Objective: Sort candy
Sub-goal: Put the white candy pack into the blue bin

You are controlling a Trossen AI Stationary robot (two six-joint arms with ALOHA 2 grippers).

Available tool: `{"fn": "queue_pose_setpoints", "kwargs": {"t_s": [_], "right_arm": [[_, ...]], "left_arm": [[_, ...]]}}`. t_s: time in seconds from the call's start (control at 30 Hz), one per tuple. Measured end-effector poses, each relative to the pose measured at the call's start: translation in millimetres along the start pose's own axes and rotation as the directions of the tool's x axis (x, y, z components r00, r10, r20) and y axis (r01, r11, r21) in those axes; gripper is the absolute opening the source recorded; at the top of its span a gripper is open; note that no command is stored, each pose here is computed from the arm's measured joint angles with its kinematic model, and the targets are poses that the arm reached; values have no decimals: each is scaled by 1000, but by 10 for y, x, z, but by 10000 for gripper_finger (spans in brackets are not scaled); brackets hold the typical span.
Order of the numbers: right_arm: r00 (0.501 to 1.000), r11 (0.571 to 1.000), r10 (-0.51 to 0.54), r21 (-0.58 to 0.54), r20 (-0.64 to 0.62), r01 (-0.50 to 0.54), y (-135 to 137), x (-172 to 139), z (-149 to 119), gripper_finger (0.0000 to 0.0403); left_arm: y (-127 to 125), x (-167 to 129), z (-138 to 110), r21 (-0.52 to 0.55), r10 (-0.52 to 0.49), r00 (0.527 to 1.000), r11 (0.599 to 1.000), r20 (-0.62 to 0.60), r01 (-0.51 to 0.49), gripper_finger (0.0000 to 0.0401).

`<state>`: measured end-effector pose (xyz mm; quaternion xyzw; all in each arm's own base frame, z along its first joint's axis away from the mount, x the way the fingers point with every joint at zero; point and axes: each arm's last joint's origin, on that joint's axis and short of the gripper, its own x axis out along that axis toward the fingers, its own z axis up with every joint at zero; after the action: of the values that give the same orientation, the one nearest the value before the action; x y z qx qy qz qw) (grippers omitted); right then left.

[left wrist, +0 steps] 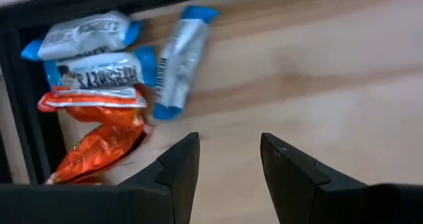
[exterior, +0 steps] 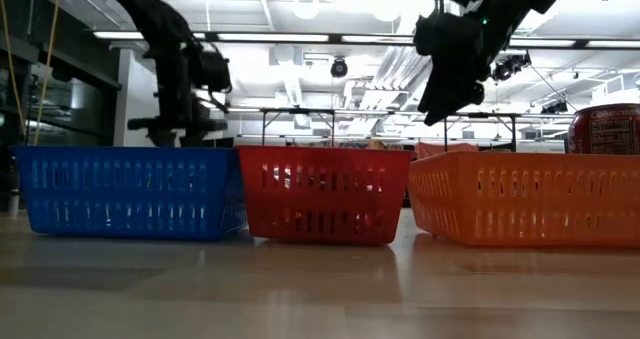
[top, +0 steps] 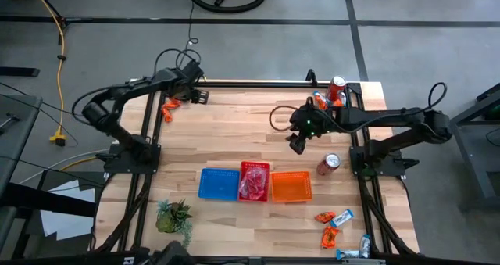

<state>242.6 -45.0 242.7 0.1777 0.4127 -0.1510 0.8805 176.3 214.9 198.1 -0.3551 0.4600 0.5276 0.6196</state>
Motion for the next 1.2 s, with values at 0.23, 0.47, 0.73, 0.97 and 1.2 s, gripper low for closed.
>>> {"fn": "queue_pose_setpoints", "kwargs": {"t_s": [0.23, 0.47, 0.73, 0.97, 1.2], "right_arm": [[999, 998, 44, -47, 3, -44, -171, -7, 65, 216], [999, 998, 31, -45, 8, -31, -254, -11, 85, 216], [1000, 999, 28, -40, 10, -28, -265, -13, 88, 216], [1000, 999, 28, -45, 9, -27, -266, -13, 88, 216], [997, 998, 18, -66, 70, -13, -266, -168, 103, 216]], "left_arm": [[25, 330, 72, -83, 125, 992, 989, -14, -126, 149], [2, 600, 102, -102, 187, 982, 977, -19, -188, 149], [-69, 750, 128, -43, 243, 970, 969, -5, -243, 139], [-120, 609, 198, 29, 177, 984, 984, 12, -177, 16], [-154, 93, 142, 93, 83, 992, 991, 92, -92, 3]]}}
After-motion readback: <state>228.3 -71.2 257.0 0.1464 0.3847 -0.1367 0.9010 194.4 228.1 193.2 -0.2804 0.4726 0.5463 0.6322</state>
